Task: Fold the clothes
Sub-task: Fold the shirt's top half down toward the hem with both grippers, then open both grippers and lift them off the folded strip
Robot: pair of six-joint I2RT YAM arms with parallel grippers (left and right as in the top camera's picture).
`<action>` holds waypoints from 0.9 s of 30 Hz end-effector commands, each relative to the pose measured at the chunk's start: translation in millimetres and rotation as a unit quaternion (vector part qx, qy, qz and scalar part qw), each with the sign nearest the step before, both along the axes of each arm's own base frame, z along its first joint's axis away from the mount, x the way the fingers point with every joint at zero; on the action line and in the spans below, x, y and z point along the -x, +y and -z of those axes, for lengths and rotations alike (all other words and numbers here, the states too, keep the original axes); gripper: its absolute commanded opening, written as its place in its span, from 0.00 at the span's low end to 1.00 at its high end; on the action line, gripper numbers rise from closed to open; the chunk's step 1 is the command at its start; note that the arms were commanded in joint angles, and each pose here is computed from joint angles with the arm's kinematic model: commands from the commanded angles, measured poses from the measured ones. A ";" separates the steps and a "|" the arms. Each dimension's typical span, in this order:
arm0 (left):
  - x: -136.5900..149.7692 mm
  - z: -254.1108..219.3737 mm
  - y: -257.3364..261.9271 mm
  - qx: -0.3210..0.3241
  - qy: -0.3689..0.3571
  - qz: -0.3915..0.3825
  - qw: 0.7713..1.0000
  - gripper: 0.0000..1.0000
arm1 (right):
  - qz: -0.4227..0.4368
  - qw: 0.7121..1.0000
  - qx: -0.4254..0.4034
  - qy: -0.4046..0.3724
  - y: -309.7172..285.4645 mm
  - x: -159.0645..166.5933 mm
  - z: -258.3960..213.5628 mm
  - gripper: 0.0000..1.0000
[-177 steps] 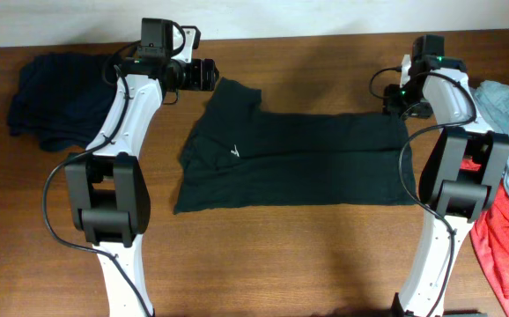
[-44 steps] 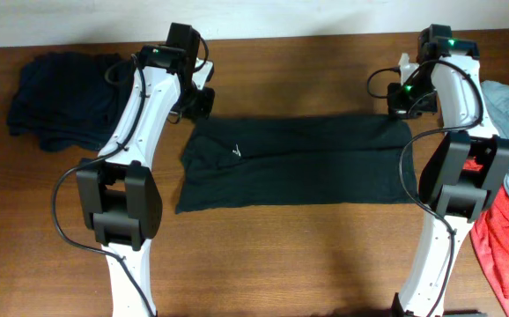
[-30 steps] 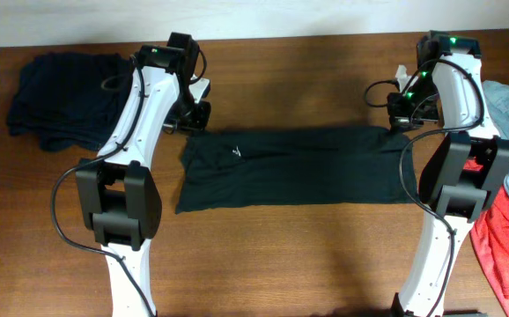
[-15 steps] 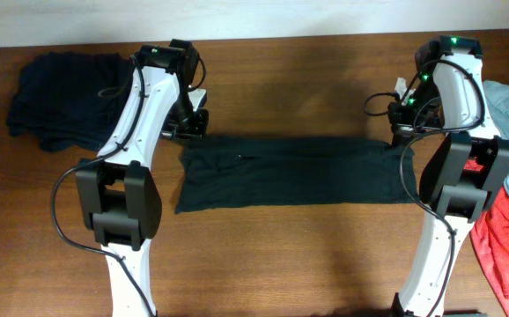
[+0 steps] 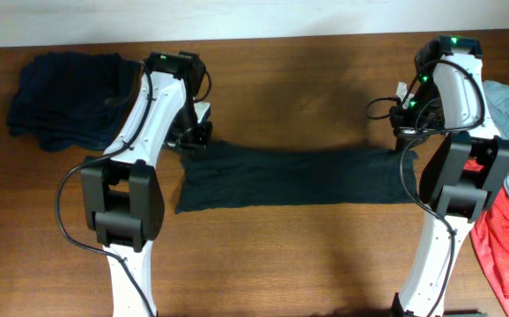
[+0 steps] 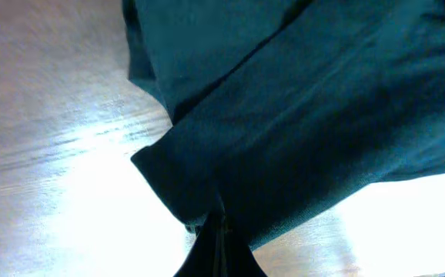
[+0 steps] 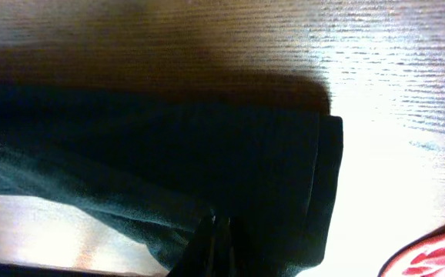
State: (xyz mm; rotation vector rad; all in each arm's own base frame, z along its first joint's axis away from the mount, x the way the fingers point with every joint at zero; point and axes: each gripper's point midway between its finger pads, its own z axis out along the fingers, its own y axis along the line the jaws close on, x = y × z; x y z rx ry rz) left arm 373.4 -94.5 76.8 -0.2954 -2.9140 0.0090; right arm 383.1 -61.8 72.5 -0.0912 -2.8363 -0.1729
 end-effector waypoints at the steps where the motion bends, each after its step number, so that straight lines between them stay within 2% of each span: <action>1: 10.5 -2.4 1.0 0.000 0.008 -0.008 1.000 0.01 | 0.004 1.000 0.013 -0.013 -6.4 -1.7 -11.0 0.04; 10: 13.5 4.3 1.7 -0.004 0.014 -0.019 1.000 0.01 | 0.007 1.000 0.007 0.016 -2.4 11.2 18.8 0.04; 15: 15.1 4.0 -5.0 0.013 0.018 -0.022 1.000 0.01 | 0.008 1.000 0.009 0.002 -4.1 5.7 30.3 0.04; 17: 15.4 3.9 -5.8 0.016 0.019 -0.022 0.999 0.08 | 0.008 1.000 0.010 0.000 -4.3 4.7 31.1 0.04; 19: 15.3 3.9 -6.1 0.016 0.019 -0.022 0.999 0.25 | 0.008 1.000 0.010 -0.001 -4.5 4.1 31.3 0.04; 20: 15.0 4.0 -6.0 0.016 0.018 -0.021 0.999 0.26 | 0.008 1.000 0.011 -0.002 -4.8 3.5 31.5 0.11; 22: 13.2 4.4 -6.1 0.017 0.014 -0.022 1.000 0.27 | 0.006 1.000 0.018 -0.003 -7.2 3.4 31.8 0.32; 23: 12.5 4.6 -6.0 0.017 0.013 -0.022 1.000 0.27 | 0.005 1.000 0.020 -0.002 -8.0 3.6 31.8 0.36; 27: 5.4 0.1 -6.4 0.022 -0.001 -0.020 1.000 0.27 | 0.005 1.000 0.020 -0.011 -8.5 -1.1 28.6 0.36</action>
